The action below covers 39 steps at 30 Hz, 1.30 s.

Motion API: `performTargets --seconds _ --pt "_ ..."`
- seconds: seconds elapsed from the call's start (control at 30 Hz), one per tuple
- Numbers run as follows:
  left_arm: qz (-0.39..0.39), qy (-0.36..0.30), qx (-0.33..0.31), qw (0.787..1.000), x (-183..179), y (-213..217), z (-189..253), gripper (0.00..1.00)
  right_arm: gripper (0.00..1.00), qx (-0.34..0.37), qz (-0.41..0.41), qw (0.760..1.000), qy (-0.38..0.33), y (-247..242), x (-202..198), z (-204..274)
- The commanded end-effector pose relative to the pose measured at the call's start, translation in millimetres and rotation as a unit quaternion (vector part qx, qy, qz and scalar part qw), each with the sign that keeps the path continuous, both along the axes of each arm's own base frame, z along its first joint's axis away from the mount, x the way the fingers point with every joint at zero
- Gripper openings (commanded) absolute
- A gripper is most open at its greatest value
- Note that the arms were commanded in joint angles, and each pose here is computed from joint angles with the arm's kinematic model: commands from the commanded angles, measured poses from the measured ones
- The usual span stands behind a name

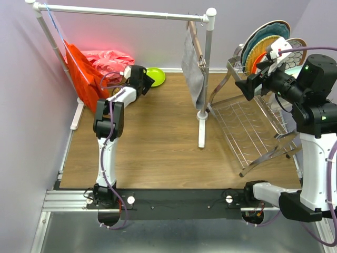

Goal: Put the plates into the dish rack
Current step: Grab a plate with the left arm

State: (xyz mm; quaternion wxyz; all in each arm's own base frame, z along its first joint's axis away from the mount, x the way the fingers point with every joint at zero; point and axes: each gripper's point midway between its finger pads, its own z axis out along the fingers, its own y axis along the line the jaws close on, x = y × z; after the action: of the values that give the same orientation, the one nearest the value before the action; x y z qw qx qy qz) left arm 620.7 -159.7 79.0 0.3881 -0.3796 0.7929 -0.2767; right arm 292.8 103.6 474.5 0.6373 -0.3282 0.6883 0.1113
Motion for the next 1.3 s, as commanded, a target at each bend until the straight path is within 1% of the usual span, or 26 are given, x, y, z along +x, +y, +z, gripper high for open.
performTargets --seconds 0.0,0.2,0.23,0.3,0.37,0.4,0.43,0.47,0.5,0.53,0.57,0.63,0.67,0.7,0.77,0.8,0.87,0.93,0.97,1.0,1.03,1.07,1.1,1.17,1.2,1.27 --pt "0.053 0.032 0.009 0.998 7 23 -22 0.62 1.0 0.012 -0.035 0.998 -0.041 -10 3 10" --pt "0.066 0.055 0.011 0.996 14 30 -41 0.61 0.99 0.019 -0.05 0.996 -0.07 -15 3 15" --pt "0.068 0.056 0.01 0.996 15 31 -42 0.61 0.98 0.019 -0.052 0.996 -0.071 -15 4 13" --pt "0.071 0.06 0.009 0.996 18 33 -48 0.56 0.98 0.017 -0.055 0.995 -0.08 -17 5 15" --pt "0.073 0.06 0.006 0.996 19 32 -49 0.49 0.98 0.016 -0.054 0.995 -0.088 -17 2 17" --pt "0.073 0.063 0.005 0.995 19 32 -54 0.49 0.98 0.018 -0.055 0.994 -0.094 -17 2 20" --pt "0.074 0.062 0.005 0.995 20 32 -54 0.46 0.98 0.02 -0.056 0.993 -0.098 -18 0 22" --pt "0.074 0.058 0.006 0.996 22 32 -53 0.38 0.98 0.02 -0.057 0.993 -0.103 -18 -1 24" --pt "0.075 0.054 0.004 0.996 25 33 -51 0.37 0.98 0.022 -0.057 0.993 -0.106 -18 -2 27" --pt "0.075 0.05 0.004 0.996 27 33 -49 0.33 0.98 0.023 -0.058 0.992 -0.108 -19 -3 28" --pt "0.069 0.049 0.002 0.996 28 31 -50 0.26 0.98 0.025 -0.057 0.992 -0.11 -18 -4 30" --pt "0.063 0.042 0.002 0.997 31 32 -46 0.18 0.98 0.026 -0.055 0.992 -0.113 -18 -6 32" --pt "0.058 0.037 0.004 0.998 32 31 -44 0.05 0.98 0.027 -0.055 0.991 -0.118 -18 -8 35" --pt "0.048 0.027 0.014 0.998 32 31 -36 0.0 0.98 0.028 -0.056 0.991 -0.121 -18 -9 37" --pt "0.035 -0.001 0.021 0.999 34 30 -19 0.0 0.98 0.028 -0.061 0.99 -0.124 -20 -10 39" --pt "0.028 -0.013 0.027 0.999 30 31 -7 0.0 0.98 0.029 -0.06 0.989 -0.128 -20 -12 42" --pt "-0.001 -0.054 0.045 0.998 29 28 16 0.0 0.98 0.029 -0.062 0.989 -0.128 -21 -13 41" --pt "-0.032 -0.096 0.064 0.993 19 26 48 0.0 0.98 0.035 -0.065 0.989 -0.126 -21 -14 42" --pt "-0.062 -0.111 0.058 0.99 11 18 61 0.0 0.98 0.037 -0.066 0.989 -0.125 -21 -15 42" --pt "-0.077 -0.121 0.059 0.988 -8 16 74 0.0 0.98 0.04 -0.068 0.989 -0.124 -22 -15 43" --pt "-0.09 -0.154 0.06 0.982 -15 13 93 0.0 0.98 0.043 -0.068 0.989 -0.123 -22 -16 44" --pt "-0.114 -0.169 0.063 0.977 -29 8 101 0.0 0.98 0.046 -0.069 0.989 -0.124 -22 -16 45" --pt "-0.126 -0.178 0.064 0.974 -55 9 111 0.0 0.98 0.048 -0.068 0.989 -0.122 -21 -16 45" --pt "-0.161 -0.202 0.069 0.964 -81 4 128 0.0 0.98 0.052 -0.068 0.989 -0.124 -21 -19 48" --pt "-0.172 -0.206 0.07 0.961 -106 4 135 0.0 0.98 0.053 -0.067 0.989 -0.124 -21 -19 48" --pt "-0.203 -0.207 0.062 0.955 -137 -2 139 0.0 0.98 0.056 -0.066 0.988 -0.125 -20 -20 50"
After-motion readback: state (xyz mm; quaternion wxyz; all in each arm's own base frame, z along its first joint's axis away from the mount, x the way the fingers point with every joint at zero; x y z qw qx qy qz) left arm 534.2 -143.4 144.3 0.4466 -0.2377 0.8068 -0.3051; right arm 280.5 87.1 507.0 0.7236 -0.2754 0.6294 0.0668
